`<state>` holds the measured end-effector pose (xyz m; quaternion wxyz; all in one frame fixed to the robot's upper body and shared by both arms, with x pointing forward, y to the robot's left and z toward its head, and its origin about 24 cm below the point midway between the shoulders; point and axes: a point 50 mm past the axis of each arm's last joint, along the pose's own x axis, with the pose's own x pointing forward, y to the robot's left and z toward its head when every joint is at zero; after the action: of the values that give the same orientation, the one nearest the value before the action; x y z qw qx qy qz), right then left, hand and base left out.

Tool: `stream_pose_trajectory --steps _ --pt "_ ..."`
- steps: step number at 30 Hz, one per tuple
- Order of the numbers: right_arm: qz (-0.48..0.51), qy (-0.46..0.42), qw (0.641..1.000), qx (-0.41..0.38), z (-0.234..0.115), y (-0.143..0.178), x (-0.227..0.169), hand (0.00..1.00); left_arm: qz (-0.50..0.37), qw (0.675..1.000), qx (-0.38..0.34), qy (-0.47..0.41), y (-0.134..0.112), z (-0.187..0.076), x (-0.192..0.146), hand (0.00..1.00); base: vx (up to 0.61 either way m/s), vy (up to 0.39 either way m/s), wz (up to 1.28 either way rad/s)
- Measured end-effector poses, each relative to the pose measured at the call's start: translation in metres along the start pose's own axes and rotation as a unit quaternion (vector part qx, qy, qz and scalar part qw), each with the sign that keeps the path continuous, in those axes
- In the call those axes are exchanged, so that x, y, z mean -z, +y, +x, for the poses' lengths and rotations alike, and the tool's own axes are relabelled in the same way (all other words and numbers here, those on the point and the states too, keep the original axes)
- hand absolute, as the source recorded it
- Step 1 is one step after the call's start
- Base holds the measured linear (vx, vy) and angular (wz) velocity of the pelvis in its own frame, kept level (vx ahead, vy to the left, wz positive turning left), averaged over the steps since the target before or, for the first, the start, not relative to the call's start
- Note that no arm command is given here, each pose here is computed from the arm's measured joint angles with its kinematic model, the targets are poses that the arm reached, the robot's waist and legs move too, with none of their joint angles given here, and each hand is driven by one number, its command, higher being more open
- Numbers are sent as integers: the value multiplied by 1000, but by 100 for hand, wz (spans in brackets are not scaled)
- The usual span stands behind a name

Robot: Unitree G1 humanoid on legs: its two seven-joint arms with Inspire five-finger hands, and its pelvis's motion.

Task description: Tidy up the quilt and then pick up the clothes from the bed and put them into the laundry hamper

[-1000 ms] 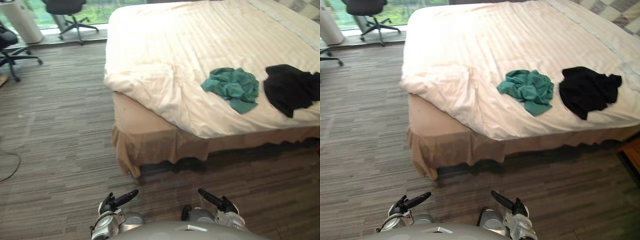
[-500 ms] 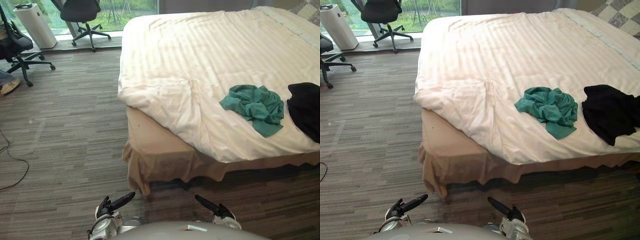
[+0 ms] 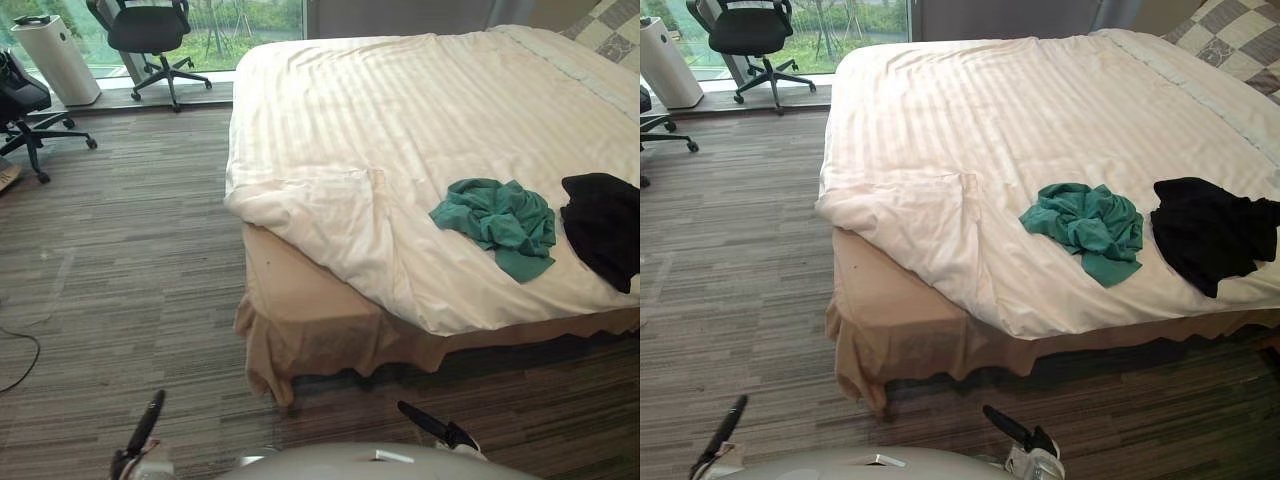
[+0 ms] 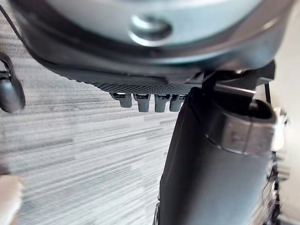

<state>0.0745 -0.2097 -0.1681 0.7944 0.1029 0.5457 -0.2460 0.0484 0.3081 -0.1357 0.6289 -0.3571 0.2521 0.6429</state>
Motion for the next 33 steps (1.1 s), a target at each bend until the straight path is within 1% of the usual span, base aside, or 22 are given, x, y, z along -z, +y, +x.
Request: stream_pose_trajectory --steps 2,4,7,9,11,13,14,16,17,19,20,22,24,26,31,32,33 --pt "-7 -1 1000 -1 0 0 0 100 -36 999 -9 -8 -2 1 -6 100 -61 -18 -4" --pt "-12 1 1000 -2 0 0 2 100 -57 998 -5 -23 -11 1 -14 100 -64 -27 5" --pt "-23 7 1000 -2 -1 -2 7 100 -85 994 31 -67 -38 -5 -37 100 -91 -46 6" --pt "-42 7 999 -4 -2 -3 8 100 -114 982 72 -129 -62 -16 -66 100 -118 -39 -5" --pt "-49 7 999 -3 -2 -6 9 100 -134 972 100 -167 -80 -25 -84 100 -138 -45 2" --pt "-52 10 999 3 -2 -11 12 100 -140 956 132 -221 -104 -39 -111 100 -161 -57 7" --pt "-53 12 999 4 -3 -13 13 100 -137 952 140 -233 -110 -43 -116 100 -140 -57 11" --pt "-54 18 998 11 -4 -20 19 100 -90 936 177 -290 -130 -63 -128 100 -147 -49 12" --pt "-54 20 998 12 -4 -21 21 100 -78 931 187 -304 -135 -69 -129 100 -145 -32 7" --pt "-53 22 998 13 -5 -24 24 100 -32 903 223 -365 -151 -92 -136 100 -119 -15 3" --pt "-53 22 998 11 -5 -24 24 100 -20 895 231 -381 -155 -98 -137 100 -100 -3 -2" --pt "-52 20 998 5 -5 -24 23 100 15 861 270 -432 -169 -122 -139 100 -86 5 -7" --pt "-52 20 998 4 -5 -24 24 100 29 849 282 -445 -174 -129 -138 100 -51 11 -10" --pt "-49 21 999 0 -6 -24 24 100 64 831 298 -464 -181 -139 -133 100 -18 11 -8" --pt "-39 24 999 0 -6 -26 27 100 153 799 327 -481 -198 -149 -118 100 37 8 -17" --pt "-35 24 999 0 -6 -27 27 100 181 779 352 -486 -209 -156 -117 100 56 1 -8" --pt "-32 24 999 0 -7 -27 27 100 199 765 360 -495 -214 -160 -117 100 66 -2 -8"
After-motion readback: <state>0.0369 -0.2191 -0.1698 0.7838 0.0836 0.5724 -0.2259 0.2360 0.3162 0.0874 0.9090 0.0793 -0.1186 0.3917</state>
